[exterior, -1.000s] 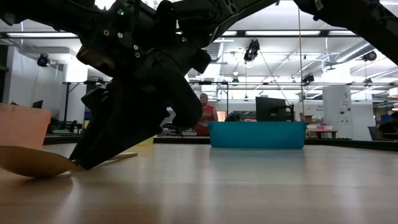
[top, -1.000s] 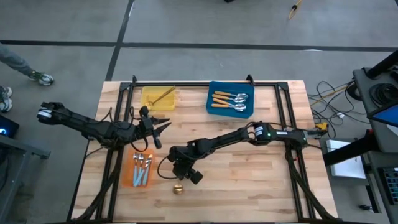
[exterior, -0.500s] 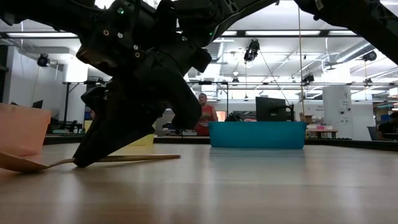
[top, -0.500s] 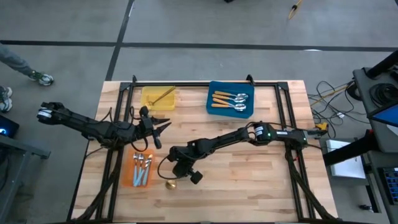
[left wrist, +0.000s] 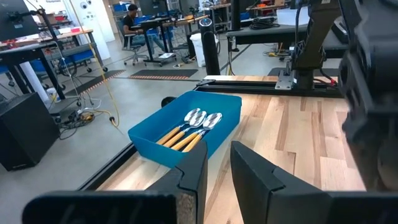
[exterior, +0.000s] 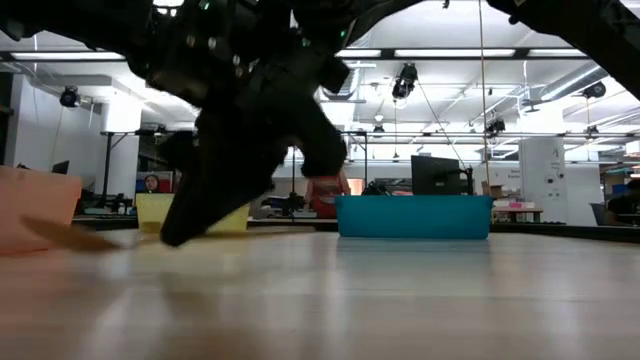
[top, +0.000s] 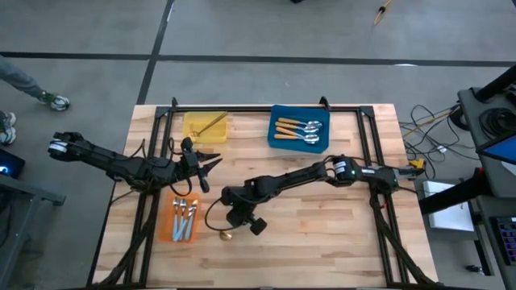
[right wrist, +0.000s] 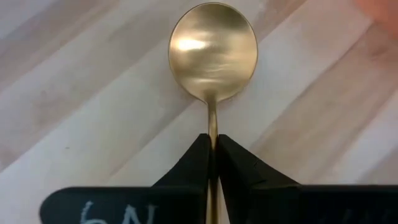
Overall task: Sort silverware by color (type)
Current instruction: Put the gold spoon into the yellow bin
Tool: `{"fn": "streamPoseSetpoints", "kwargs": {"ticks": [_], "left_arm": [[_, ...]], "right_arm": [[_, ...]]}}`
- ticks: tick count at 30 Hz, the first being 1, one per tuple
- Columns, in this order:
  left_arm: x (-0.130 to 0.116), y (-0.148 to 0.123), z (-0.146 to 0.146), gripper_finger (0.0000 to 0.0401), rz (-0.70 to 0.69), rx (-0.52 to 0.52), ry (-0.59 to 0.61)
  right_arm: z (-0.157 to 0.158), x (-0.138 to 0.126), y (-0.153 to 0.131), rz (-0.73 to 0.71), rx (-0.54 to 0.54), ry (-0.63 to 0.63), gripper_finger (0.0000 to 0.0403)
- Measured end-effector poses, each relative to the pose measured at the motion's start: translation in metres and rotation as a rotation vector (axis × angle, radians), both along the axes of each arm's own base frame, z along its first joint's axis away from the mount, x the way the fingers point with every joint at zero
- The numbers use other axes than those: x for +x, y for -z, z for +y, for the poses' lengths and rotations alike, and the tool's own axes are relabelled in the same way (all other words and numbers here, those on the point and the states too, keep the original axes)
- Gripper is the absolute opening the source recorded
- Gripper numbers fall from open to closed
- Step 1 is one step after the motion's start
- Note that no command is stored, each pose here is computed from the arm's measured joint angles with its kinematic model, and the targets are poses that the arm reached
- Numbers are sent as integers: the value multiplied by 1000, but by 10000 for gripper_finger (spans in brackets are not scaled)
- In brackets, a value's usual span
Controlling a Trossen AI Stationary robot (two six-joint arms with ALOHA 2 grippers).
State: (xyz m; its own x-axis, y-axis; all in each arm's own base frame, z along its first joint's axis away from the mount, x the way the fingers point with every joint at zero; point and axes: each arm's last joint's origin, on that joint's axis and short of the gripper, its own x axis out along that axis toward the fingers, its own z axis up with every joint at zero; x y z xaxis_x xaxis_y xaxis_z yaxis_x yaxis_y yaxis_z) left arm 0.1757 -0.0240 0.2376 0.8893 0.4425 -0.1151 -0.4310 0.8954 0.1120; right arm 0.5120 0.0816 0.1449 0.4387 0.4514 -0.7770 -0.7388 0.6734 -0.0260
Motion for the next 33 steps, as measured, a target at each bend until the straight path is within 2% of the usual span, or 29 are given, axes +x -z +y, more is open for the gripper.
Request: {"fn": "streamPoseSetpoints", "kwargs": {"ticks": [6, 14, 27, 33], "left_arm": [[0, 0, 0, 52, 1, 0, 0], [0, 0, 0, 52, -2, -4, 0], [0, 0, 0, 52, -3, -7, -1], [0, 0, 0, 52, -4, -9, -1]], "right_arm": [[-2, -6, -19, 7, -54, 31, 13], [-7, -20, -31, 98, -146, 80, 13], [-15, -38, -25, 294, -338, 203, 13], [-16, -43, -24, 344, -365, 223, 13]]}}
